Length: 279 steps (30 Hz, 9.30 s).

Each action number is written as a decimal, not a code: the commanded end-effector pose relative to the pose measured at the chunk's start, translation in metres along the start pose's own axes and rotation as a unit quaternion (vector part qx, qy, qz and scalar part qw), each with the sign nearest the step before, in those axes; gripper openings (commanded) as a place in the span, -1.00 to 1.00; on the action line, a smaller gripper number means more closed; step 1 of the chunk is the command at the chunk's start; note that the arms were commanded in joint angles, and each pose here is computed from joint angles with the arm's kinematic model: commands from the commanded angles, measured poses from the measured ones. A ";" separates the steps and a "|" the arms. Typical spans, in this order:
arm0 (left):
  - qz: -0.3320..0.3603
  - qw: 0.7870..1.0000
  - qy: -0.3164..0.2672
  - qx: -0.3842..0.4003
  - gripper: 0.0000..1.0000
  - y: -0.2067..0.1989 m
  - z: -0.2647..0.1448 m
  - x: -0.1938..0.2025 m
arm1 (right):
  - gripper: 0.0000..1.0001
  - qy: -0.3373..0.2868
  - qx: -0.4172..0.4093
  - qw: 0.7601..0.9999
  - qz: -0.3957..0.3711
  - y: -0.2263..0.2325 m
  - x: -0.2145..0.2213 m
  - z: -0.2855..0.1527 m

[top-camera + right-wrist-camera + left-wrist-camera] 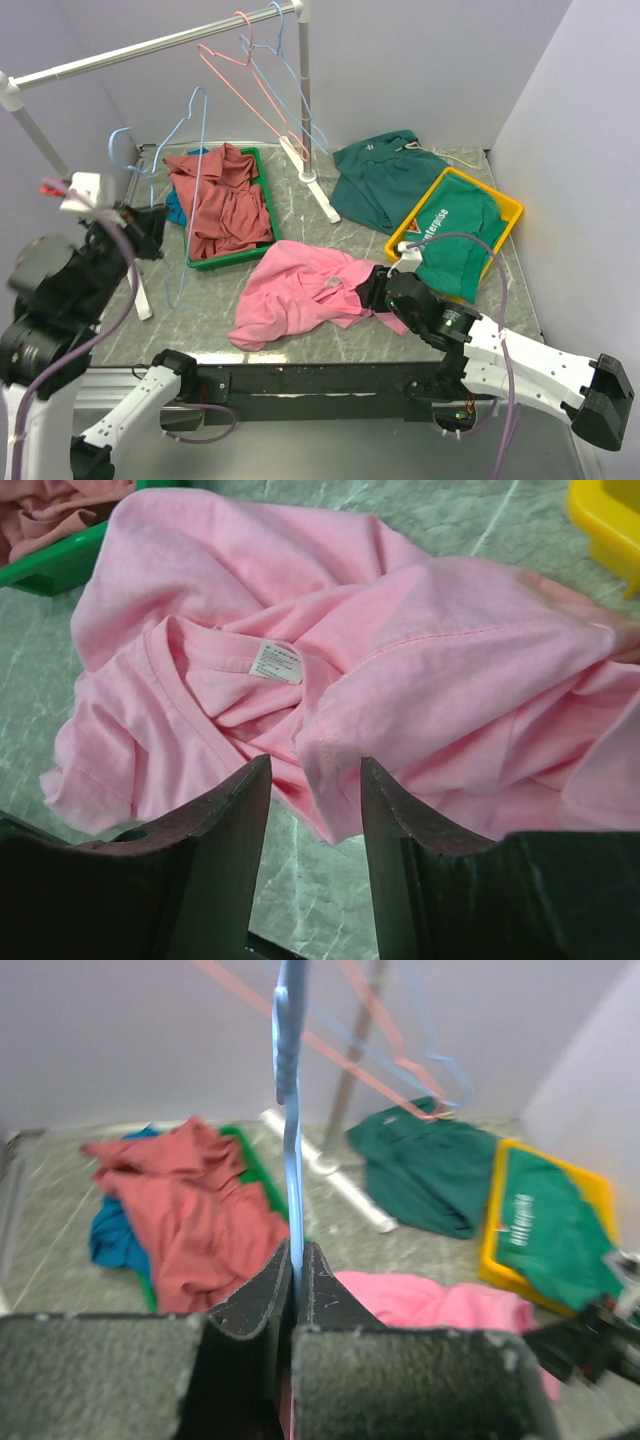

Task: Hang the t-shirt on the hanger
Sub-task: Pick up the hanger from the clothesline, then place the T-shirt on the hanger.

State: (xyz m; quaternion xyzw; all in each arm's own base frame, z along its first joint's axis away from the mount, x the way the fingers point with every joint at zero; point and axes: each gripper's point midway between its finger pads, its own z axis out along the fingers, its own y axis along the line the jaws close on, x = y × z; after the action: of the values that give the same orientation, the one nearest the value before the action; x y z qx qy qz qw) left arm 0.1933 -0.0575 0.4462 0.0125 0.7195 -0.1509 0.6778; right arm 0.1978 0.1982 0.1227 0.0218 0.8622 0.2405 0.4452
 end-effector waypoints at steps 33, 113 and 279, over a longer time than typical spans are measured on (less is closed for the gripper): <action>0.166 0.878 0.342 0.290 -0.98 -0.124 -0.037 0.181 | 0.08 0.011 0.037 0.998 -0.053 -0.004 0.019 0.007; -0.071 0.936 0.034 0.342 -0.98 -0.227 0.047 0.189 | 0.30 -0.181 -0.234 0.919 -0.260 0.174 -0.154 -0.098; -0.182 0.954 0.142 0.191 0.00 -0.233 0.078 0.055 | -1.00 -0.331 0.234 0.905 -0.125 0.144 -0.362 -0.049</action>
State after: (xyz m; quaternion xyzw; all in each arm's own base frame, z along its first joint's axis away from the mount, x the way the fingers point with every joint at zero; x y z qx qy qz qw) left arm 0.1997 -0.3234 0.4395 0.0386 0.7497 -0.4520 0.4818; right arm 0.3683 0.2185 0.4789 0.1077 0.6769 -0.1039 0.7207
